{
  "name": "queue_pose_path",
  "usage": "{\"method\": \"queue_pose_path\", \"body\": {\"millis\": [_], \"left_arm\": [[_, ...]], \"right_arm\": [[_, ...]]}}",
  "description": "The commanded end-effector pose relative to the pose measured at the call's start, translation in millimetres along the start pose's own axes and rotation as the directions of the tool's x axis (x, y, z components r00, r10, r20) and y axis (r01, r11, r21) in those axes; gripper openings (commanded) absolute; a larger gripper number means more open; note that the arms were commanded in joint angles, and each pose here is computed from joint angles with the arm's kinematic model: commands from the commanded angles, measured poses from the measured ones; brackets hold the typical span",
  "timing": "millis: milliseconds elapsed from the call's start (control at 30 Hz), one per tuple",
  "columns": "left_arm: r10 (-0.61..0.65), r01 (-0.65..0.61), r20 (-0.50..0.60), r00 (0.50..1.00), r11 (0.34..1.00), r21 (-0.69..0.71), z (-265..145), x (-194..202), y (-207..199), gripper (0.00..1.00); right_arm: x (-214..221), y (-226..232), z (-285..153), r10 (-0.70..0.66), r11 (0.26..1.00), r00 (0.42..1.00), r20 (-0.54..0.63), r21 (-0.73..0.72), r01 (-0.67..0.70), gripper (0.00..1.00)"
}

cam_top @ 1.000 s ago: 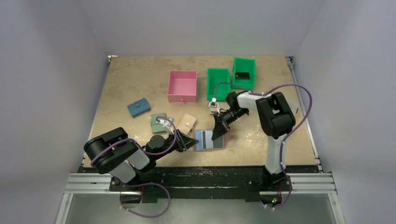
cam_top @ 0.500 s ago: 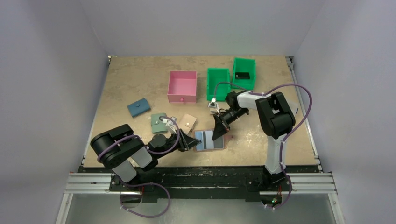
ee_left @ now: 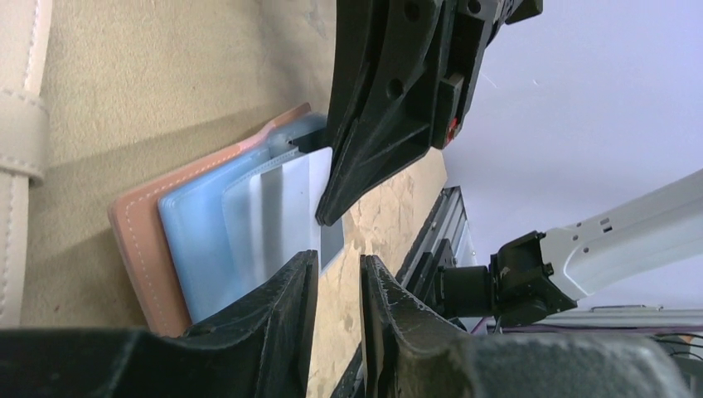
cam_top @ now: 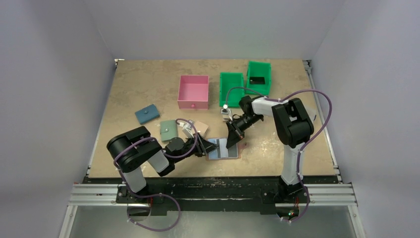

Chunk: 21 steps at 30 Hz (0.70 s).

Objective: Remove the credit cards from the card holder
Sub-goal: Remove the credit card from the card holder.

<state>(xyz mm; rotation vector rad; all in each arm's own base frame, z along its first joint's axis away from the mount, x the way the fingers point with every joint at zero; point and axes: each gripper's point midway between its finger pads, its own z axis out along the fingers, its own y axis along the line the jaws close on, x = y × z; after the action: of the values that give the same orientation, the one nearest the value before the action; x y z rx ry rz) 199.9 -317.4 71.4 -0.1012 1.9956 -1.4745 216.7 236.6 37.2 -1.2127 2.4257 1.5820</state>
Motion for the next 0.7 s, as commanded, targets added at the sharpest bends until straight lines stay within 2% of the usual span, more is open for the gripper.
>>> {"method": "queue_pose_path", "body": {"millis": [0, 333, 667], "left_arm": [[0.008, -0.008, 0.031, 0.999, 1.0, -0.02, 13, -10, 1, 0.28], [-0.007, 0.007, 0.004, 1.0, 0.991, -0.134, 17, 3, 38, 0.28], [-0.021, 0.021, 0.001, 1.0, 0.983, -0.184, 11, 8, 53, 0.25]], "right_arm": [[-5, -3, -14, -0.05, 0.996, 0.999, -0.004, 0.077, 0.05, 0.0], [2, -8, -25, -0.017, 0.995, 1.0, -0.025, 0.101, 0.019, 0.0], [6, -13, -38, 0.004, 0.989, 0.999, -0.04, 0.145, 0.002, 0.0]]}}
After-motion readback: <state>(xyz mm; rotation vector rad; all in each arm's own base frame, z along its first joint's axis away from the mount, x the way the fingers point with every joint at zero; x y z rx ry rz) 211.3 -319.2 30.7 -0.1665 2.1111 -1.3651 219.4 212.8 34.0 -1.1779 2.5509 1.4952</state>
